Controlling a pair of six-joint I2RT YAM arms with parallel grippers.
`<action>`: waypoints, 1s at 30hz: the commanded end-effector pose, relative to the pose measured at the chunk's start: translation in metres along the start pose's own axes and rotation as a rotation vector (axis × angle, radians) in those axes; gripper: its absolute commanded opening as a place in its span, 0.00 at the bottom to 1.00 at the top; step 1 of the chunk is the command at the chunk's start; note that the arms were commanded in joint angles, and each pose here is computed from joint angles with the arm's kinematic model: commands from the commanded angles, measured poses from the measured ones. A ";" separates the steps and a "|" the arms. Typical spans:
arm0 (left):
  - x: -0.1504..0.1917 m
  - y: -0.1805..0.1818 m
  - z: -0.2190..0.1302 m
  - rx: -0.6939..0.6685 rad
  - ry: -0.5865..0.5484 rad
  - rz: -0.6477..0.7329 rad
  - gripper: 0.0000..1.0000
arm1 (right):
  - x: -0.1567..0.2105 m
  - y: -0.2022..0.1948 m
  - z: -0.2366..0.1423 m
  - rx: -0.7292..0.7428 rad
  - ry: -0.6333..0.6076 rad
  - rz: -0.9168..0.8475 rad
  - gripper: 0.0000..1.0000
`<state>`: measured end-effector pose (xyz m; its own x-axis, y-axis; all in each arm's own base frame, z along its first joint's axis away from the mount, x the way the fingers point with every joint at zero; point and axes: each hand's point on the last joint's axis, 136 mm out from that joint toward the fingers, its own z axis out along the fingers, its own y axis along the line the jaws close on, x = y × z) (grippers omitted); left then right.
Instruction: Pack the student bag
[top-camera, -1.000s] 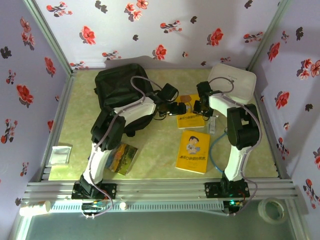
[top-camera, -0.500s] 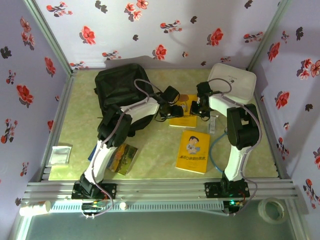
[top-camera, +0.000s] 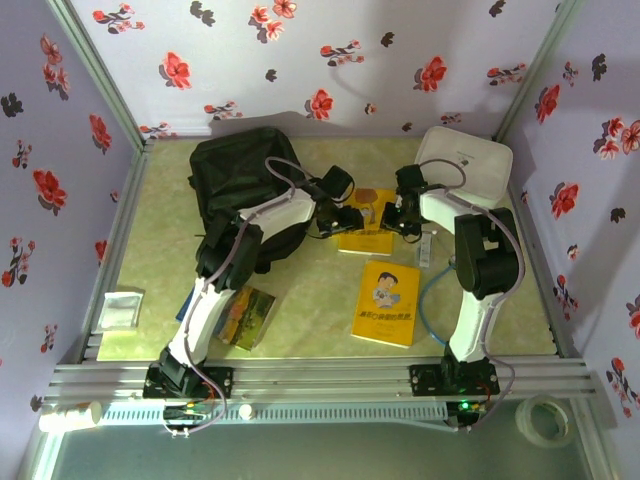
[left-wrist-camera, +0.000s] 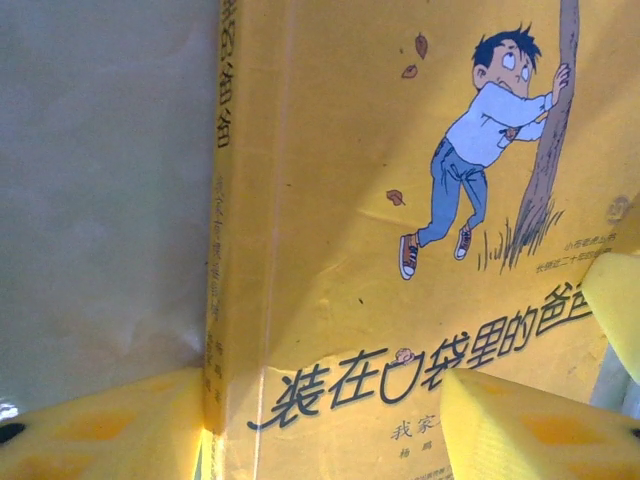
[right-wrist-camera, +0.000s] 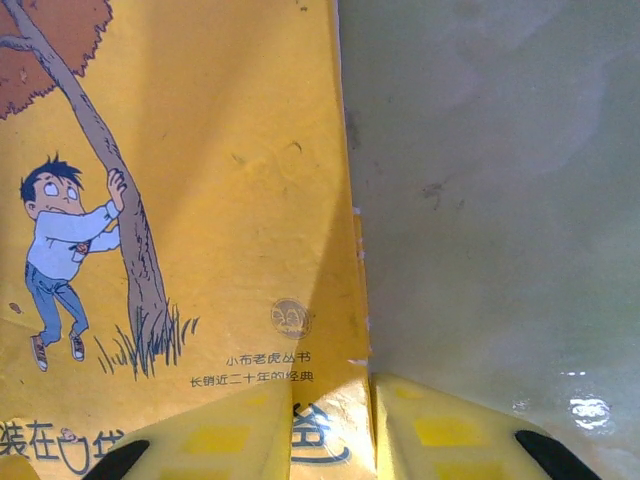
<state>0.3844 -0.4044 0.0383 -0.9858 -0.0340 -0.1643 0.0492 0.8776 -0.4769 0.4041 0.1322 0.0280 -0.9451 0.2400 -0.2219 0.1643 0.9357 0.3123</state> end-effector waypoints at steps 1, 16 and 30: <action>-0.004 -0.067 -0.042 0.241 -0.030 0.052 0.61 | 0.020 0.012 0.018 -0.068 0.073 0.027 0.25; 0.007 -0.068 -0.046 0.360 0.005 -0.046 0.41 | 0.021 0.014 0.020 -0.097 0.063 0.051 0.21; -0.004 -0.049 -0.052 0.259 -0.068 -0.012 0.18 | 0.012 0.013 0.010 -0.095 0.010 0.068 0.26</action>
<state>0.3775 -0.4192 0.0970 -0.9805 -0.1048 -0.1663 0.0371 0.7320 -0.6803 0.4140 0.1418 0.0293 -0.9237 0.2946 -0.2450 0.1801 0.8981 0.4012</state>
